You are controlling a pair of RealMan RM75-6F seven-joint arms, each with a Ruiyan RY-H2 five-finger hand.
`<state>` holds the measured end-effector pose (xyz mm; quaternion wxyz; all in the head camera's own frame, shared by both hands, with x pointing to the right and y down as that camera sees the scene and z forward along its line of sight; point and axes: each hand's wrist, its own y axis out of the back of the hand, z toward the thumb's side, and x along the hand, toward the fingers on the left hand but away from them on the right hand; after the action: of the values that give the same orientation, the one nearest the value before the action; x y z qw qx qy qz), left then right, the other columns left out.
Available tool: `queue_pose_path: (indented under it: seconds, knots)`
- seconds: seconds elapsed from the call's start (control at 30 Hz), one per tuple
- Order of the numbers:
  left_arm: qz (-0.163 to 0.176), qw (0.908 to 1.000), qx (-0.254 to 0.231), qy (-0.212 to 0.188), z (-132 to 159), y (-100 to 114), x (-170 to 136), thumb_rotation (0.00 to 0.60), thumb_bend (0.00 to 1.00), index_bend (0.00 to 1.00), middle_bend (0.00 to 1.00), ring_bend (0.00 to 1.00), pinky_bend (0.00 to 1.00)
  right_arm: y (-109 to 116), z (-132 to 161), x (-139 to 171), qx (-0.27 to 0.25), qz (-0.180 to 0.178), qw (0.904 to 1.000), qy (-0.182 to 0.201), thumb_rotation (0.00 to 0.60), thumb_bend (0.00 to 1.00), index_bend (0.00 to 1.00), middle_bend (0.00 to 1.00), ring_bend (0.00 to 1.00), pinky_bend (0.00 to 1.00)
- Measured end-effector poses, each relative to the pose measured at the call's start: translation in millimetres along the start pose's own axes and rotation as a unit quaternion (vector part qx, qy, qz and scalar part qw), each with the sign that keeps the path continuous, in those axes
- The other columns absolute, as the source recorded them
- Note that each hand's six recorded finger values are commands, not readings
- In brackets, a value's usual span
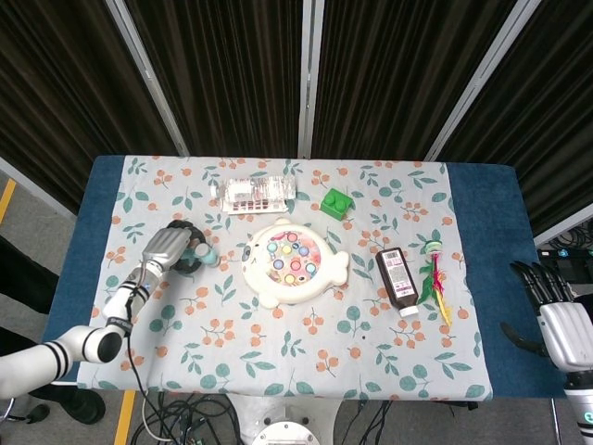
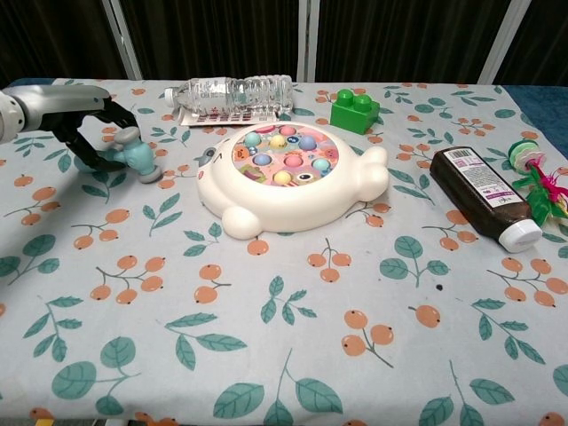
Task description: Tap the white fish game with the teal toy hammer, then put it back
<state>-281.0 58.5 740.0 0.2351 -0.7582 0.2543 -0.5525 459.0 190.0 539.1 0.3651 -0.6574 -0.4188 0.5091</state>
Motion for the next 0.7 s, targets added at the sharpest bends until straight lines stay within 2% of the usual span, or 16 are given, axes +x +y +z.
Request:
queue_pose_path:
  seconds: [0.7]
  knots:
    - [0.017, 0.9998, -0.011, -0.005, 1.4, -2.2, 2.7, 0.6, 0.33, 0.47, 0.31, 0.14, 0.1, -1.5, 0.9, -2.3, 0.004, 0.005, 1.0, -0.002, 0.6, 0.14, 0.0, 0.09, 0.0, 0.0]
